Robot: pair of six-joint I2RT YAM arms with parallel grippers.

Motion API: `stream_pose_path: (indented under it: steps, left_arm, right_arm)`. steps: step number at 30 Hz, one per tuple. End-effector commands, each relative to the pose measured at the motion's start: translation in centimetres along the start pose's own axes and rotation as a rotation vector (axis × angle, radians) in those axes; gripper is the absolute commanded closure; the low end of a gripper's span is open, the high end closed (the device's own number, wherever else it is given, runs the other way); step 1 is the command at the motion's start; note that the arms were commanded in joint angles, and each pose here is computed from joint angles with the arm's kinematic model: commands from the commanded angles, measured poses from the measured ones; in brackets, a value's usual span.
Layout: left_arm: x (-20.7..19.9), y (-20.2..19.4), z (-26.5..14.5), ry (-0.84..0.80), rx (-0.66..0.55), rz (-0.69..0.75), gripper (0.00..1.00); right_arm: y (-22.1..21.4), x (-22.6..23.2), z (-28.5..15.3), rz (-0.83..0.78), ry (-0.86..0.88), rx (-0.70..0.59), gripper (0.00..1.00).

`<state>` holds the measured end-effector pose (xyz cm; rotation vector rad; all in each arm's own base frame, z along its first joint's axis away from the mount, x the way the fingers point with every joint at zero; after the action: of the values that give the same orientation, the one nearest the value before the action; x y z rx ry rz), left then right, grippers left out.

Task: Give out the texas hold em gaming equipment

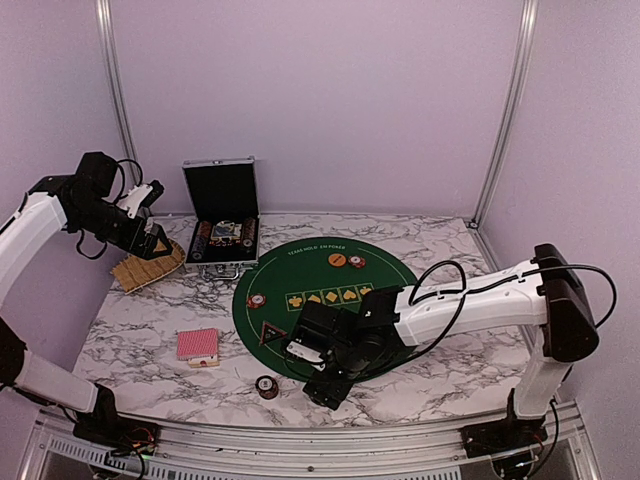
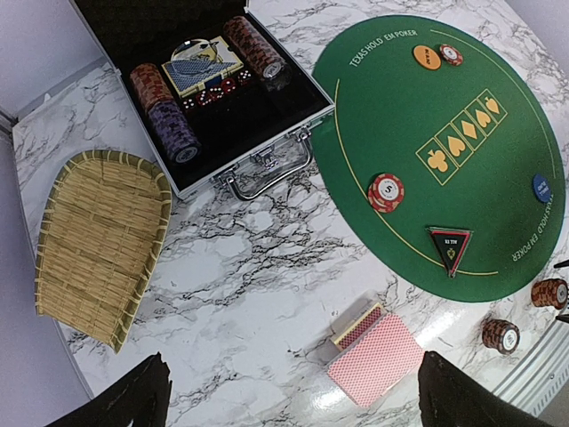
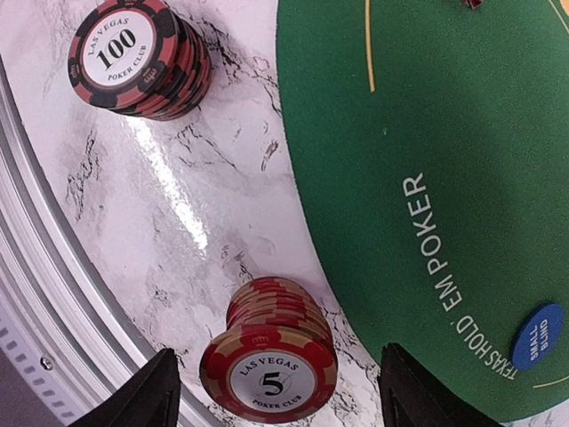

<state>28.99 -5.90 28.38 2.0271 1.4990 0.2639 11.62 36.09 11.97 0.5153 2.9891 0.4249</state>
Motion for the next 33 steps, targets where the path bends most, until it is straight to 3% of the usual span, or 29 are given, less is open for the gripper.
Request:
stream_pose_path:
  steps: [1, 17, 22, 29, 33]
  left_arm:
    - [-0.41, -0.11, -1.07, 0.006, -0.002, 0.003, 0.01]
    - [-0.17, -0.04, -1.04, 0.023, 0.0, 0.008, 0.01]
    - [-0.22, 0.14, -1.2, 0.024, -0.006, 0.009, 0.01]
    - [-0.19, 0.17, -1.25, 0.028, -0.008, 0.014, 0.01]
    - [-0.19, 0.17, -1.25, 0.028, -0.008, 0.015, 0.01]
  right_arm:
    - [0.29, 0.48, 0.48, -0.015, 0.007, -0.007, 0.28]
    - [0.3, 0.39, -0.11, -0.009, 0.003, -0.022, 0.58]
    - [0.32, 0.46, -0.24, -0.005, 0.009, -0.03, 0.71]
    - [-0.22, 0.74, 0.4, -0.011, 0.032, -0.013, 0.76]
    - [-0.21, 0.71, 0.28, -0.009, 0.031, -0.013, 0.86]
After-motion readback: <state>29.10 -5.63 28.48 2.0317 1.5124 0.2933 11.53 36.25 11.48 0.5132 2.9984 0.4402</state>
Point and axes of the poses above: each gripper's point midway between its finger pads, its own z axis out along the fingers, its own x axis along the line the jaws close on, y = z × x, the point moved 6 cm from there along -z, back along the fingers, and after that the axes turned 10 degrees about -z, right-handed, at the moved point
